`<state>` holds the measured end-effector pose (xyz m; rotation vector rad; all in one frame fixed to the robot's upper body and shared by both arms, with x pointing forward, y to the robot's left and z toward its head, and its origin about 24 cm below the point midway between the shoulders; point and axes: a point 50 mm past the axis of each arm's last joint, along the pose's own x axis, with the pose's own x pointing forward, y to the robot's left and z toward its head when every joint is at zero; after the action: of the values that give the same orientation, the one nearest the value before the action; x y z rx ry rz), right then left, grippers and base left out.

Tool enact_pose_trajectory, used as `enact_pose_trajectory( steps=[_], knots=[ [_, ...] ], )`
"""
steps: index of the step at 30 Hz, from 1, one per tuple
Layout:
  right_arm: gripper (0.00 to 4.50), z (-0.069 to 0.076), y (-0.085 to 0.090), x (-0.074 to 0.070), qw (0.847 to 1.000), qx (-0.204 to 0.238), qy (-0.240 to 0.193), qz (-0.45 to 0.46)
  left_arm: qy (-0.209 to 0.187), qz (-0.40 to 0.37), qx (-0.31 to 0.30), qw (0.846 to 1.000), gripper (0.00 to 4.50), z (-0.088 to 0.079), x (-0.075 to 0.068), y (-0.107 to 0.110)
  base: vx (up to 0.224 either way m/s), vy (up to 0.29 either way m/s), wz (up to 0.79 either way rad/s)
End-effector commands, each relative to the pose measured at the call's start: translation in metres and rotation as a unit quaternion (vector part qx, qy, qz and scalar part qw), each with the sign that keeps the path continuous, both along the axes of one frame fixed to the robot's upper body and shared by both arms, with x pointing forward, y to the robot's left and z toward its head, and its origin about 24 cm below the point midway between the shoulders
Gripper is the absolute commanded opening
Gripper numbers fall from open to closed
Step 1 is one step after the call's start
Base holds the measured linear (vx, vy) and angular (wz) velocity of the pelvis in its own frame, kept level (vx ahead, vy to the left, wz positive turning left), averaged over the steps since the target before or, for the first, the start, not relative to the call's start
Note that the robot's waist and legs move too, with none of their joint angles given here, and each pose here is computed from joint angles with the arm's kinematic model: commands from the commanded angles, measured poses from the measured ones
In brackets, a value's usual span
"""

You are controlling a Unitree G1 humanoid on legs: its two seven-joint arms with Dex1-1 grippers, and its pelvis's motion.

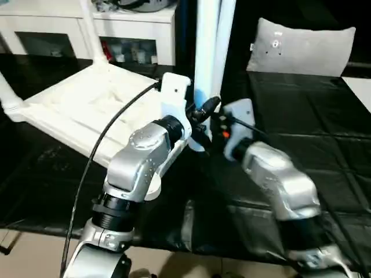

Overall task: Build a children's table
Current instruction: Pick table leg

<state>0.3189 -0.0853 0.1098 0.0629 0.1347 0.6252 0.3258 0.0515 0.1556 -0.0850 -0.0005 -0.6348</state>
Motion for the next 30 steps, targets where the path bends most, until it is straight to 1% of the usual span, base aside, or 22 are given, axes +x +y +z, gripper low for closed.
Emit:
enact_pose_trajectory(
  steps=[1, 2, 5, 6, 7, 8, 9, 12, 15, 17, 19, 20, 21, 24, 28, 29, 30],
  knots=[
    [3.8, 0.005, 0.004, 0.005, 1.0, -0.001, -0.003, -0.01, -0.032, 0.002, 0.007, 0.999, 1.95, 0.012, 0.0, -0.005, 0.0, 0.0, 0.0],
    [3.64, 0.005, 0.004, 0.005, 1.0, -0.001, -0.003, -0.01, -0.032, 0.002, 0.007, 0.999, 1.95, 0.012, 0.0, -0.005, 0.0, 0.0, 0.0],
    [3.52, 0.008, 0.01, 0.011, 1.0, 0.007, -0.002, -0.024, -0.041, 0.013, 0.019, 0.999, 1.95, 0.012, 0.001, -0.005, 0.0, 0.0, 0.0],
    [3.39, 0.009, 0.011, 0.011, 1.0, 0.007, -0.002, -0.024, -0.041, 0.016, 0.018, 0.999, 1.95, 0.012, 0.001, -0.005, 0.0, 0.0, 0.0],
    [3.39, 0.009, 0.012, 0.011, 1.0, 0.007, -0.002, -0.024, -0.041, 0.019, 0.018, 0.999, 1.95, 0.012, 0.001, -0.005, 0.0, 0.0, 0.0],
    [3.22, 0.008, 0.013, 0.012, 1.0, 0.01, 0.002, -0.025, -0.042, 0.021, 0.018, 0.999, 1.95, 0.012, 0.001, -0.004, 0.0, 0.0, 0.0],
    [3.22, 0.008, 0.014, 0.012, 1.0, 0.011, 0.005, -0.026, -0.042, 0.021, 0.018, 0.999, 1.95, 0.012, 0.002, -0.004, 0.0, 0.0, 0.0],
    [2.92, 0.007, 0.017, 0.011, 1.0, 0.015, 0.009, -0.022, -0.042, 0.023, 0.018, 0.999, 1.95, 0.012, 0.002, -0.004, 0.0, 0.0, 0.0],
    [2.73, 0.006, 0.017, 0.011, 1.0, 0.019, 0.013, -0.02, -0.043, 0.025, 0.019, 0.999, 1.95, 0.012, 0.002, -0.004, 0.0, 0.0, 0.0],
    [2.48, 0.006, 0.019, 0.011, 0.999, 0.029, 0.019, -0.02, -0.043, 0.029, 0.018, 0.998, 1.95, 0.011, 0.002, -0.003, 0.0, 0.0, 0.0],
    [2.36, 0.006, 0.019, 0.011, 0.999, 0.031, 0.02, -0.02, -0.043, 0.03, 0.017, 0.998, 1.95, 0.011, 0.002, -0.003, 0.0, 0.0, 0.0],
    [2.18, 0.006, 0.019, 0.011, 0.999, 0.031, 0.02, -0.02, -0.043, 0.03, 0.017, 0.998, 1.95, 0.011, 0.002, -0.003, 0.0, 0.0, 0.0],
    [2.18, 0.006, 0.019, 0.011, 0.999, 0.031, 0.021, -0.02, -0.043, 0.031, 0.016, 0.998, 1.95, 0.011, 0.002, -0.003, 0.0, 0.0, 0.0],
    [1.99, 0.005, 0.02, 0.01, 0.999, 0.038, 0.03, -0.017, -0.042, 0.035, 0.013, 0.998, 1.95, 0.011, 0.004, -0.003, 0.0, 0.0, 0.0],
    [1.96, 0.006, 0.02, 0.009, 0.998, 0.049, 0.033, -0.013, -0.037, 0.04, 0.007, 0.999, 1.95, 0.011, 0.004, -0.003, 0.0, 0.0, 0.0],
    [1.95, 0.007, 0.02, 0.009, 0.998, 0.051, 0.032, -0.012, -0.033, 0.04, 0.005, 0.999, 2.51, 0.011, 0.004, -0.003, 0.0, 0.0, 0.0],
    [1.95, 0.007, 0.02, 0.009, 0.998, 0.052, 0.03, -0.012, -0.029, 0.034, -0.005, 0.999, 2.65, 0.012, 0.004, -0.003, 0.0, 0.0, 0.0]
  ],
)
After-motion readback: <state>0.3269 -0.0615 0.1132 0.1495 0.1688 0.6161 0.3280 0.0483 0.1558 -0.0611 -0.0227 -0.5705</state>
